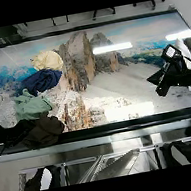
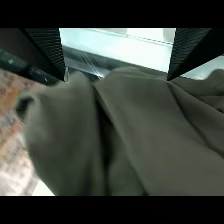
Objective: Fold the shirts.
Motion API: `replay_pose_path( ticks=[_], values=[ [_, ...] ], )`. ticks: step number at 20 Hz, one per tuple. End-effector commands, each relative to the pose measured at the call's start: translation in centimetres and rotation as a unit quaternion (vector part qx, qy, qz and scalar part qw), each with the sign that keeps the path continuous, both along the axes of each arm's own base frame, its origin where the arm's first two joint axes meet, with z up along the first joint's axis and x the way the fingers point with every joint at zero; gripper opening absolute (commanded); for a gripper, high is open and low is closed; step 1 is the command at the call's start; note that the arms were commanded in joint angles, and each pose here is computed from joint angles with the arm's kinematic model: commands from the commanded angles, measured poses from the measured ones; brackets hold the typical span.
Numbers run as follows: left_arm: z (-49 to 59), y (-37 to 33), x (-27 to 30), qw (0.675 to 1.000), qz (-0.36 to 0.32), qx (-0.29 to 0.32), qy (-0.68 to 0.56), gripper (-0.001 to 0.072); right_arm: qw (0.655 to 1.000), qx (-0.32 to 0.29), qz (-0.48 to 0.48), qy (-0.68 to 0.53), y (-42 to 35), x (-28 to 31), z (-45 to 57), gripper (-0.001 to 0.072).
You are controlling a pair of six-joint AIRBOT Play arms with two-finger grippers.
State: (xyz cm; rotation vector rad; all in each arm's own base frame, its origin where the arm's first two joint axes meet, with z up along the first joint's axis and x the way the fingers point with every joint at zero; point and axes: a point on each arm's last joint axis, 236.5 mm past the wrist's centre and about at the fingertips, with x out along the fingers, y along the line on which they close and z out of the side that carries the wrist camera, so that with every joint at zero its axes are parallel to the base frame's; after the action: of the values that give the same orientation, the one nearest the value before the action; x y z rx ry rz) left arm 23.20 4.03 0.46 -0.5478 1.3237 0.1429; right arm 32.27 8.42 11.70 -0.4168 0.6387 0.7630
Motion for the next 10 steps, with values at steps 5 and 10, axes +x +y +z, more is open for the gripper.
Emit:
replay_pose_path(
  ticks=[5,10],
  values=[
    [-7.3,0.1,3.0,0.998,-0.024,0.009,0.061,0.0702,1.000,0.000,0.000,0.001,0.0,0.0,0.0,0.0030],
    [-11.2,-1.5,3.5,0.990,-0.059,-0.013,0.128,0.0563,1.000,0.000,0.000,0.001,0.0,0.0,0.0,0.0030]
  ],
)
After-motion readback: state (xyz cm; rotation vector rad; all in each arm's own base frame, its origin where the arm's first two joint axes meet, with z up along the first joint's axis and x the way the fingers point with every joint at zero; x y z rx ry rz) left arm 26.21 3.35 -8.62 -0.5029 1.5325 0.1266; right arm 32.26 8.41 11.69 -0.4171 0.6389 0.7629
